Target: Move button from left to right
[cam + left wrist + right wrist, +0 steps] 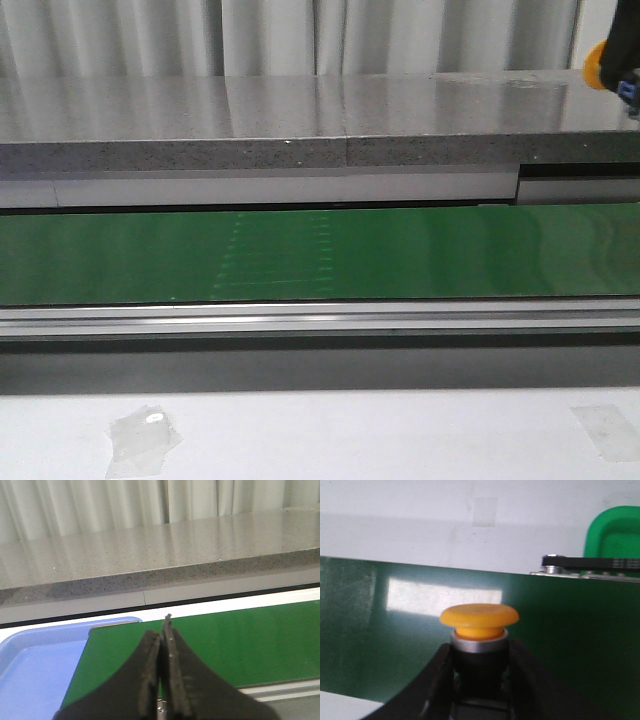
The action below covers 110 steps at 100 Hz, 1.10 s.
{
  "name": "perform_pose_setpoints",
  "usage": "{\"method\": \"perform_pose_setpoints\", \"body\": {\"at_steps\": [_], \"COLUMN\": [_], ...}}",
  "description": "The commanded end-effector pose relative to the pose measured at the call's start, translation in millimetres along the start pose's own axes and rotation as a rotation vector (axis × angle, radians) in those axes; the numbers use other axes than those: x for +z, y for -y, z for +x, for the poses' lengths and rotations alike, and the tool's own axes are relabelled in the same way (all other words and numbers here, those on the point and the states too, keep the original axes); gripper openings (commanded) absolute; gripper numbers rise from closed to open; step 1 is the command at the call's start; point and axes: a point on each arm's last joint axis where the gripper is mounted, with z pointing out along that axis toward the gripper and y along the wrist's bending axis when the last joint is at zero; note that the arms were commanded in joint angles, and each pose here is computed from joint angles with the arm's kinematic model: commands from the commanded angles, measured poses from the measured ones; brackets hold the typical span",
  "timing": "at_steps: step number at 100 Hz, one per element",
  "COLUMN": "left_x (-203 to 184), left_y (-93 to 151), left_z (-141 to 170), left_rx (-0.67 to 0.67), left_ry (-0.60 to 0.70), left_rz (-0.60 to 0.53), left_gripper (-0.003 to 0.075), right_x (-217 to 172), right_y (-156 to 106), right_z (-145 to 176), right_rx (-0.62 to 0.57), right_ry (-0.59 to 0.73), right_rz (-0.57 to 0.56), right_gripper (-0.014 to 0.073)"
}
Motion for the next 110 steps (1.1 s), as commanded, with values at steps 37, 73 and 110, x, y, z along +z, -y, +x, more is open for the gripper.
{"method": "perform_pose_setpoints", "body": {"at_steps": [37,73,110], "left_x": [-0.6,-0.6,-0.6], "left_y": [1.4,1.4,1.4], "left_z": [5.6,5.6,5.6], "left_rx": [-0.015,-0.015,-0.015], "left_ry": [0.066,0.066,0.066], "left_rz": [0.004,0.004,0.004], "left_gripper": [-0.002,-0.002,-0.002], "right_x": [-36.2,-7.4,62.7], "right_y": [90.2,158.3,193.8], "right_z": [-4.0,5.3,14.0], "right_rx": [0.119,0.278,0.297], "right_ry": [0.126,0.065,-0.064], "right_rz": [0.181,0.261,0.272], "right_gripper": [-0.0036,-0.0036,-0.0036]}}
